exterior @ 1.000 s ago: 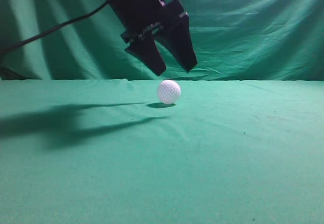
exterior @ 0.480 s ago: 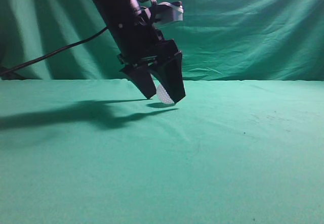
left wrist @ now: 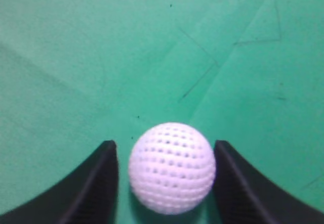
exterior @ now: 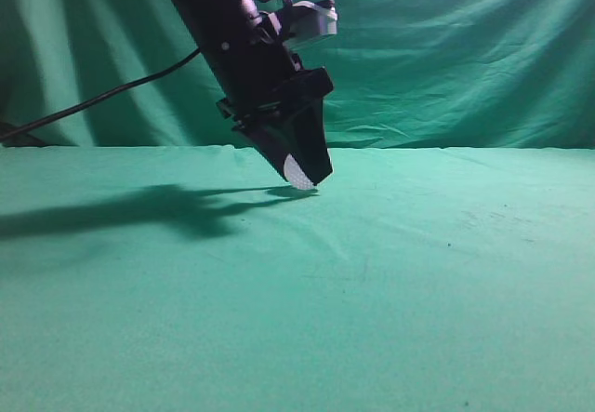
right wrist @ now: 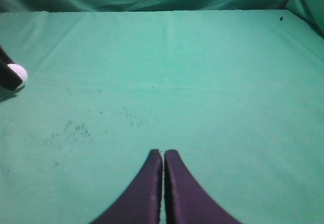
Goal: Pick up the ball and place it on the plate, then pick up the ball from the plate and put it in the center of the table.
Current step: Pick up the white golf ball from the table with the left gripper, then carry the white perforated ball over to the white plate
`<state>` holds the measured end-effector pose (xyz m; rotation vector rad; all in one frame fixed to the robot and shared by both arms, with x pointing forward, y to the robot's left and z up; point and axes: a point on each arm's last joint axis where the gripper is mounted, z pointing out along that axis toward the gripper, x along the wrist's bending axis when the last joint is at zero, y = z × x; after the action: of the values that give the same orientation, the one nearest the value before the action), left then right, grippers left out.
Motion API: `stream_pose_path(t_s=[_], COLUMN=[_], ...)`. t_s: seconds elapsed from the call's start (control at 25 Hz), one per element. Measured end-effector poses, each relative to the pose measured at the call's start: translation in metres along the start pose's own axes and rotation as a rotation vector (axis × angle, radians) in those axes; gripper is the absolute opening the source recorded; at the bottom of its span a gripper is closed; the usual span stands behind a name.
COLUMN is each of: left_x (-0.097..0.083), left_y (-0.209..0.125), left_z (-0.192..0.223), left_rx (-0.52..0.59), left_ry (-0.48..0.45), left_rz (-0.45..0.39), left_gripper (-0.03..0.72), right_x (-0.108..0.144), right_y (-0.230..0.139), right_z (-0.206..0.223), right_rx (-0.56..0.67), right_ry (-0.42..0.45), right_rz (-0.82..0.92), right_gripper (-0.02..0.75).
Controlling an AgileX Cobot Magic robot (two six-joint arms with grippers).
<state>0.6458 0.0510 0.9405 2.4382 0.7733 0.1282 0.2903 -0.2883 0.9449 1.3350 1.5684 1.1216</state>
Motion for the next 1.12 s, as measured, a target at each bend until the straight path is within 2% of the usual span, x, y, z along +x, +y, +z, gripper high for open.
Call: stream_pose_path(t_s=[0.04, 0.28, 0.44, 0.6, 0.68, 0.8, 0.96, 1.12], left_x=[0.000, -0.001, -0.005, -0.008, -0.007, -0.005, -0.011, -0.025], left_y=[0.000, 0.001, 0.010, 0.024, 0.027, 0.029, 0.038, 0.050], left_z=[0.000, -0.001, -0.011, -0.028, -0.035, -0.053, -0.099, -0.150], left_rx=[-0.001, 0.002, 0.036, 0.061, 0.081, 0.118, 0.098, 0.003], left_ry=[-0.001, -0.007, -0.072, -0.116, -0.091, -0.014, 0.057, 0.090], left_rz=[-0.001, 0.001, 0.015, -0.033, -0.093, -0.137, -0.131, -0.121], left_gripper=[0.298, 0.308, 0.308, 0.308, 0.308, 0.308, 0.308, 0.308], right_x=[0.000, 0.000, 0.000, 0.000, 0.000, 0.000, 0.000, 0.000], right_y=[0.000, 0.000, 0.000, 0.000, 0.000, 0.000, 0.000, 0.000], right_z=[0.000, 0.000, 0.000, 0.000, 0.000, 0.000, 0.000, 0.000], right_rx=[0.000, 0.000, 0.000, 0.000, 0.000, 0.000, 0.000, 0.000], right_ry=[0.000, 0.000, 0.000, 0.000, 0.000, 0.000, 0.000, 0.000], right_rz=[0.000, 0.000, 0.000, 0.000, 0.000, 0.000, 0.000, 0.000], right_gripper=[0.000, 0.000, 0.000, 0.000, 0.000, 0.000, 0.000, 0.000])
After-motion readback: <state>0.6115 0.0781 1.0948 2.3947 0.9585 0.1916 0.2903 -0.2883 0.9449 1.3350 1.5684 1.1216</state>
